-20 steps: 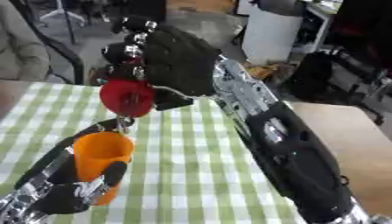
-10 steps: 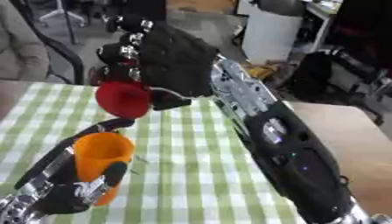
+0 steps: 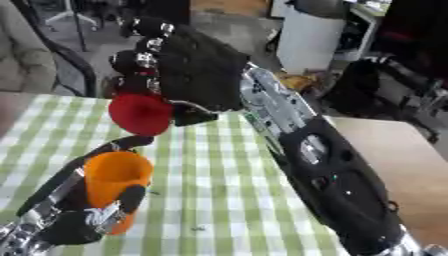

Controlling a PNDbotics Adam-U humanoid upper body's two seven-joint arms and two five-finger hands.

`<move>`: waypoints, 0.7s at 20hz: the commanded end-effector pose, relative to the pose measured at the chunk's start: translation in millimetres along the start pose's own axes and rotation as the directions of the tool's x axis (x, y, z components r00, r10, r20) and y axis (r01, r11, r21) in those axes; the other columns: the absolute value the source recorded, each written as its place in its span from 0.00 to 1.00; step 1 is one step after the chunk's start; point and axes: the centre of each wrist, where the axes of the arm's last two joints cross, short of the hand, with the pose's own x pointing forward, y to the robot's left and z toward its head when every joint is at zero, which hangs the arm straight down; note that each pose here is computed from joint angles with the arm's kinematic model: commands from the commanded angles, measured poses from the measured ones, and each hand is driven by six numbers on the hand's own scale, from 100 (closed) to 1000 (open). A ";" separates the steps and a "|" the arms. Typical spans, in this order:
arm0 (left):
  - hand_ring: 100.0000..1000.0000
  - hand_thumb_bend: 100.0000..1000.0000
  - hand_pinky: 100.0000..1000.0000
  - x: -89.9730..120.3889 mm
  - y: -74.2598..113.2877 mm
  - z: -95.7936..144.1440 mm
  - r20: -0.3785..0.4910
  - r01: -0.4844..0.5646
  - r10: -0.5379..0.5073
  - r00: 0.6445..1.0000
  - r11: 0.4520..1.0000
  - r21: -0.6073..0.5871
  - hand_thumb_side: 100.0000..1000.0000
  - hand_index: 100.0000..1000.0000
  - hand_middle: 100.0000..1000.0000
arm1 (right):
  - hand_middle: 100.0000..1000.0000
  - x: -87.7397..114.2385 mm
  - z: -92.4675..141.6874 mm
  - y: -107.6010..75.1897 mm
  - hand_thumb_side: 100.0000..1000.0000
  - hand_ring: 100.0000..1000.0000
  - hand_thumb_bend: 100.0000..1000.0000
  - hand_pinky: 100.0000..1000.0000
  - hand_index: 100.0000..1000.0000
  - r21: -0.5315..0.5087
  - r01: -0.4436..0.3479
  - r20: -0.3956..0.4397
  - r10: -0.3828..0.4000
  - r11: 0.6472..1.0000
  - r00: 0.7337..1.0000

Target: Pour the contents of one cup into another cup.

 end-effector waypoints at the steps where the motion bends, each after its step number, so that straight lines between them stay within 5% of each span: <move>1: 0.19 0.00 0.19 6.5 3.4 -1.7 0.018 0.018 -0.018 1.000 1.000 -0.003 0.43 0.90 0.24 | 0.38 -6.9 -5.7 -9.7 0.00 0.50 0.00 0.64 0.44 -0.117 0.019 0.108 -0.006 0.993 0.994; 14: 0.19 0.00 0.19 6.4 3.2 -1.2 0.014 0.021 -0.021 1.000 1.000 -0.001 0.42 0.90 0.24 | 0.39 -5.9 -10.6 -14.0 0.00 0.52 0.00 0.67 0.44 -0.124 0.001 0.131 0.016 0.992 0.991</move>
